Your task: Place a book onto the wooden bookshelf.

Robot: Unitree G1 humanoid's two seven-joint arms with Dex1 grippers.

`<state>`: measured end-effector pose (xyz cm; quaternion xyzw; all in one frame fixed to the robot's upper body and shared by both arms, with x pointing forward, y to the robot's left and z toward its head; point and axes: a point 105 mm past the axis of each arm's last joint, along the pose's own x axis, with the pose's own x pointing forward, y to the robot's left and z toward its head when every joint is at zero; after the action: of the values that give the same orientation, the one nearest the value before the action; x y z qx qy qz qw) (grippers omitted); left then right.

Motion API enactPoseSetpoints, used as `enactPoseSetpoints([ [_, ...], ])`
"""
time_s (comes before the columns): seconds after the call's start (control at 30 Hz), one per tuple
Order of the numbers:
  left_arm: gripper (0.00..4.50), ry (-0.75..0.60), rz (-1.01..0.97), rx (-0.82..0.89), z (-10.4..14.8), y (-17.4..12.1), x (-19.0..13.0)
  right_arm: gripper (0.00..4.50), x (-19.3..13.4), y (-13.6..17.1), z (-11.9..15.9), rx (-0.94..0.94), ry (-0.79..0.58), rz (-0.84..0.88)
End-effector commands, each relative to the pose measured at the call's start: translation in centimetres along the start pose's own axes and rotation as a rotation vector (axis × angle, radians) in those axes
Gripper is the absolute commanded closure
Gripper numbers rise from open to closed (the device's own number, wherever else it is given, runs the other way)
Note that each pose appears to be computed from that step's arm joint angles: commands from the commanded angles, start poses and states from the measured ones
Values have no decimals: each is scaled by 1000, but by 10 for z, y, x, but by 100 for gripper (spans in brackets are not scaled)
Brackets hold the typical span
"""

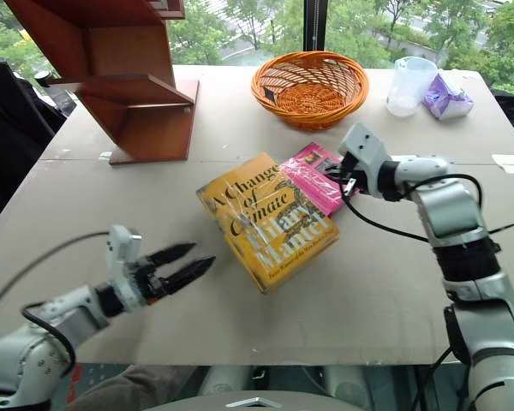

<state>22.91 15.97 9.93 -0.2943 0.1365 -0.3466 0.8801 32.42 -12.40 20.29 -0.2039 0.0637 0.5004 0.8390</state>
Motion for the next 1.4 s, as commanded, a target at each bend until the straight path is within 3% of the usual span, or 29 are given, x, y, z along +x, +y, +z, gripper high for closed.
enactPoseSetpoints([
  [0.03,0,-114,-26,-336,-1,-8,18,277,-27,37,26,10,-97,107],
  [0.17,0,-55,-81,-555,-12,-19,45,67,-38,63,32,75,-136,126],
  [0.23,0,-18,-86,-666,-16,-15,56,3,-41,72,34,108,-148,123],
  [0.43,0,12,-124,-739,-10,-19,74,3,-53,93,37,178,-145,176],
  [0.57,125,-34,-159,-750,4,-25,66,0,-57,91,36,188,-142,153],
  [0.77,405,-151,-183,-671,45,-35,49,0,-56,74,26,186,-159,106],
  [0.87,429,-152,-175,-564,59,-47,47,0,-59,60,26,197,-208,88],
  [1.0,429,-265,-127,-130,108,-68,46,0,-63,35,43,168,-345,35],
  [1.07,429,-284,-55,225,133,-79,48,0,-70,25,57,153,-506,20],
  [1.13,429,-303,-30,586,161,-99,49,0,-71,13,62,161,-577,-11],
  [1.23,429,-367,-23,810,196,-117,44,0,-67,5,78,178,-687,-13],
  [1.3,429,-311,57,1091,212,-119,41,0,-65,2,93,206,-773,14],
  [1.4,429,-59,285,1668,235,-103,31,0,-65,-3,108,246,-863,62],
])
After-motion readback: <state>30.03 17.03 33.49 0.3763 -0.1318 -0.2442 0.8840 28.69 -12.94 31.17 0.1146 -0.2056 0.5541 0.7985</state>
